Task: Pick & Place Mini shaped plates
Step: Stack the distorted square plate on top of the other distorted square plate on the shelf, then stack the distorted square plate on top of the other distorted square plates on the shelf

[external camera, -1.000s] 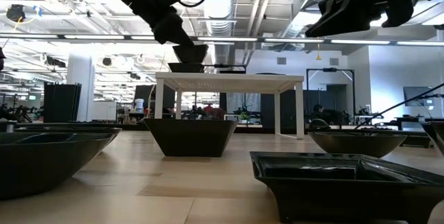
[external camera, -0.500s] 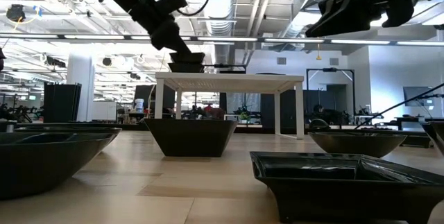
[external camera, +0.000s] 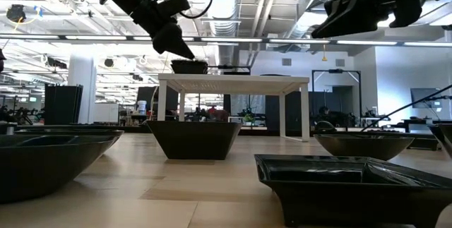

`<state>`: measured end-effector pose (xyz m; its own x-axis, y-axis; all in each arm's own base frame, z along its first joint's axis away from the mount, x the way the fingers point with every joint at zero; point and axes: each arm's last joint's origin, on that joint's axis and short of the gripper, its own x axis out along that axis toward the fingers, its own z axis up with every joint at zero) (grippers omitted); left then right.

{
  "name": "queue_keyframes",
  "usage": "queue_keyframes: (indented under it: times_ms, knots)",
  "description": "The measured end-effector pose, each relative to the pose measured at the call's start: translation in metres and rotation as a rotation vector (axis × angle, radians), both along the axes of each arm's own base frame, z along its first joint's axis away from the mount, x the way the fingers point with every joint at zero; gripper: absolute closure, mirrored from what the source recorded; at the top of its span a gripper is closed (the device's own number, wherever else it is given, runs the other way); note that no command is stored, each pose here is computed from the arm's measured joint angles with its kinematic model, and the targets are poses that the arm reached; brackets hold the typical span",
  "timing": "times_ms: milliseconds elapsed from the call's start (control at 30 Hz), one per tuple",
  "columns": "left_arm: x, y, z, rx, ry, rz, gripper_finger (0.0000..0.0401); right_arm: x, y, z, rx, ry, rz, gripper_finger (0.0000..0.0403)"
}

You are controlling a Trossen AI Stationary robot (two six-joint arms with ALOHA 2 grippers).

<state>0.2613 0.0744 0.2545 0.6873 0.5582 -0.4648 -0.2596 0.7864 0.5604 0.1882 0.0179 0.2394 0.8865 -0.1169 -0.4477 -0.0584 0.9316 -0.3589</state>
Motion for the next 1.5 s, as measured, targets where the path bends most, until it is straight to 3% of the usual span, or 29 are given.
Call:
queue_keyframes:
  times_ms: [200,400,733,1000,1500]
  knots:
    - [0.007,-0.011,0.007,0.018,-0.084,-0.045,0.0310,0.005,0.001,-0.007,-0.005,0.036,0.000,0.0301]
    - [0.016,-0.049,0.014,-0.003,-0.174,-0.169,0.0304,0.017,0.002,-0.021,-0.014,0.106,0.000,0.0301]
    - [0.014,-0.134,0.010,-0.462,-0.281,-0.423,0.0306,0.033,0.005,-0.034,-0.003,0.117,0.006,0.0301]
    - [0.020,-0.193,-0.035,-0.618,-0.130,-0.457,0.0308,0.036,0.006,-0.035,0.049,0.103,0.029,0.0301]
    - [0.032,-0.228,-0.109,-0.740,0.020,-0.350,0.0308,0.037,0.006,-0.034,0.066,0.095,0.015,0.0301]
